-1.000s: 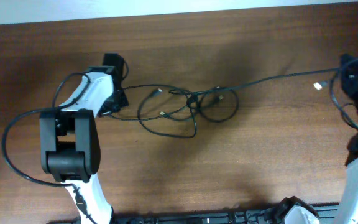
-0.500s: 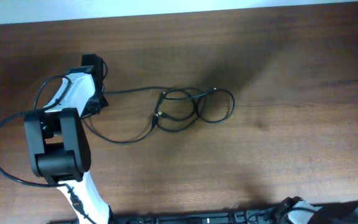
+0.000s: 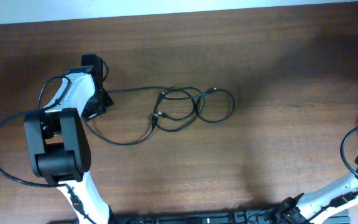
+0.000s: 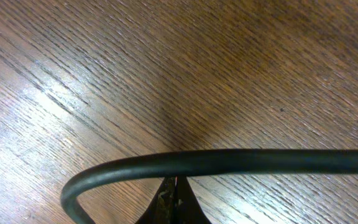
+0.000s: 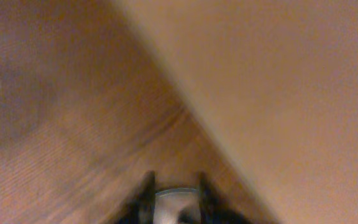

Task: Untangle cables

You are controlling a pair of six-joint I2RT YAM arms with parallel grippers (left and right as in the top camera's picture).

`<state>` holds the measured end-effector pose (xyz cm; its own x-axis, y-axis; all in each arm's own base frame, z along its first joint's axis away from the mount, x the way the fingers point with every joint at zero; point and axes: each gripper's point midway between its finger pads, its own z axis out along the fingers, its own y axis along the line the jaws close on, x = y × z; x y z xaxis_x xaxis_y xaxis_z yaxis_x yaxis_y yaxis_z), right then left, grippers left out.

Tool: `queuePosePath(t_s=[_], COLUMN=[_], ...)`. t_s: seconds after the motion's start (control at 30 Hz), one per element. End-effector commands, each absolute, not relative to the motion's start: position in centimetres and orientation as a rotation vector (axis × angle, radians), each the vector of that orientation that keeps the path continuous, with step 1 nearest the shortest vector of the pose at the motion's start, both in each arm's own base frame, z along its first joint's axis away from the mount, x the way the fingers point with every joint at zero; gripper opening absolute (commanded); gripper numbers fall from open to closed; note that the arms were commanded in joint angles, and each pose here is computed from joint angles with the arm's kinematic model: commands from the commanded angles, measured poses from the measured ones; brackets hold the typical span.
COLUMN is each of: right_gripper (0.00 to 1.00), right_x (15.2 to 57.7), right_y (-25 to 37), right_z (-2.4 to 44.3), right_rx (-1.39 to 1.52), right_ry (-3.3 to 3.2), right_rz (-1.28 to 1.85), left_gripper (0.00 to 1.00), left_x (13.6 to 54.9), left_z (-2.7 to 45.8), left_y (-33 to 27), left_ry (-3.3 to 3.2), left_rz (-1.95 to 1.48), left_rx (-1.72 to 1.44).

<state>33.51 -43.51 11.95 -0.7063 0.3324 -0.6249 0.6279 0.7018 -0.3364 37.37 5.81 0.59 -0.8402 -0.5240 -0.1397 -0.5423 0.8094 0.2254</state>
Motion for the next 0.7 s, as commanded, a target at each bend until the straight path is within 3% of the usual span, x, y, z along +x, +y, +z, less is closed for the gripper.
queuePosePath(t_s=[0.0,0.07,0.1,0.17,0.23,0.33,0.4,0.5,0.53,0.6,0.67], right_gripper=[0.88,0.99,0.99,0.99,0.99,0.99,0.99,0.99,0.99,0.99,0.99], right_x=[33.6,35.4,33.5,32.4,31.5,29.6,32.4,35.4,36.7,37.6,37.8], right_y=[-42.3,-39.4,-38.4,-34.6,-31.8,-31.3,-26.9,-23.1,-22.4,-22.8,-22.0], right_z=[12.3,14.9,15.3,13.3,12.4,11.6,12.6,15.4,17.0,19.2,22.5], right_rx=[0.926,0.842,1.315,1.726,1.788,1.865,1.736,1.151,1.001,0.632,0.566], right_ry=[2.305,2.280,2.081,1.937,2.013,2.058,2.110,2.233,2.183,2.203,2.160], right_rz=[-0.632,-0.454,-0.299,0.086,0.219,0.151,0.571,0.828,0.889,0.691,0.626], left_gripper=[0.03,0.21,0.23,0.24,0.24,0.25,0.27,0.34,0.43,0.52,0.56], left_x=[37.1,37.1,37.1,37.1,37.1,37.1,37.3,37.4,37.4,37.4,37.4], left_z=[0.1,0.1,0.1,0.0,0.0,0.0,0.0,0.0,0.0,0.0,0.0], left_y=[5.6,5.6,5.6,5.5,5.5,5.5,5.5,5.5,5.5,5.5,5.5], left_ry=[2.934,2.934,2.934,2.937,2.937,2.936,2.929,2.925,2.926,2.926,2.925], left_rz=[0.386,0.386,0.383,0.375,0.376,0.375,0.372,0.370,0.370,0.370,0.369], left_rx=[-0.879,-0.879,-0.879,-0.880,-0.880,-0.880,-0.879,-0.879,-0.879,-0.879,-0.879])
